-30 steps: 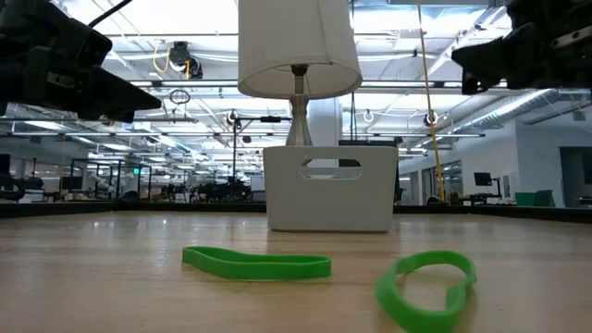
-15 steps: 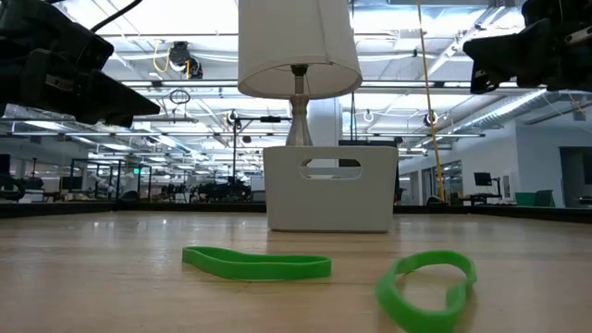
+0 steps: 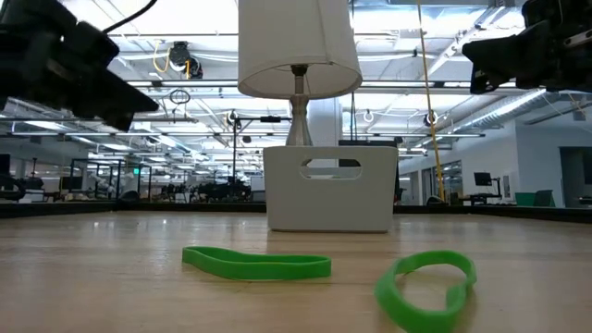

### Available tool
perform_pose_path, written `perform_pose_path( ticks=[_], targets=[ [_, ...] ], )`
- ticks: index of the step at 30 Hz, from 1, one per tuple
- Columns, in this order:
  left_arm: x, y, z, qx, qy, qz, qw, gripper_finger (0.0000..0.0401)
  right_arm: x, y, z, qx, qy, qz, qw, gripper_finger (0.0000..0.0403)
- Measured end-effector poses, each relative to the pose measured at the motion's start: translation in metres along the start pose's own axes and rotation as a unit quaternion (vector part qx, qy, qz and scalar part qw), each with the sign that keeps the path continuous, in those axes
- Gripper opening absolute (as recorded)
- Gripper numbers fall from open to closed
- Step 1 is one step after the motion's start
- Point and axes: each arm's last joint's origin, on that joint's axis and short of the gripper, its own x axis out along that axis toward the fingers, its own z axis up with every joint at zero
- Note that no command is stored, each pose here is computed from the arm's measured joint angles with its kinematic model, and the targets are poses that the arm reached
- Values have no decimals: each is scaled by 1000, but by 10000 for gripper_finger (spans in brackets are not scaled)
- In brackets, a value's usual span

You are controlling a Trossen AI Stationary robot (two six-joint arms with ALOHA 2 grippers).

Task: Pick and place rubber bands into bin
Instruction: Put the green rubber band into the gray bin

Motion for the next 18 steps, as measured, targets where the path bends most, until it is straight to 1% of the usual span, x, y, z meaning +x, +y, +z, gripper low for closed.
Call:
perform_pose_path(
  ticks=[3, 5, 6, 9, 12, 15, 18],
  targets=[
    [1, -8, 11, -2, 6, -54, 998, 6, 0, 0, 0, -5, 0, 0, 1000, 0],
    [4, -15, 21, 13, 6, -91, 996, 5, 0, 0, 0, -5, 0, 0, 1000, 0],
    [6, -19, 26, 17, 7, -101, 995, 4, 0, 0, 0, -5, 0, 0, 1000, 0],
    [13, -29, 47, 19, 6, -100, 995, 5, 0, 0, 0, -5, 1, 0, 1000, 0],
    [27, -42, 66, 30, 21, -107, 994, 4, 0, 0, -1, -8, 5, 1, 1000, 0],
    [47, -58, 77, 54, 62, -106, 991, 3, 0, 0, -1, -6, 4, 1, 1000, 0],
    [73, -76, 81, 74, 118, -85, 987, 4, 0, 0, -1, -5, 4, 1, 1000, 0]
  ],
)
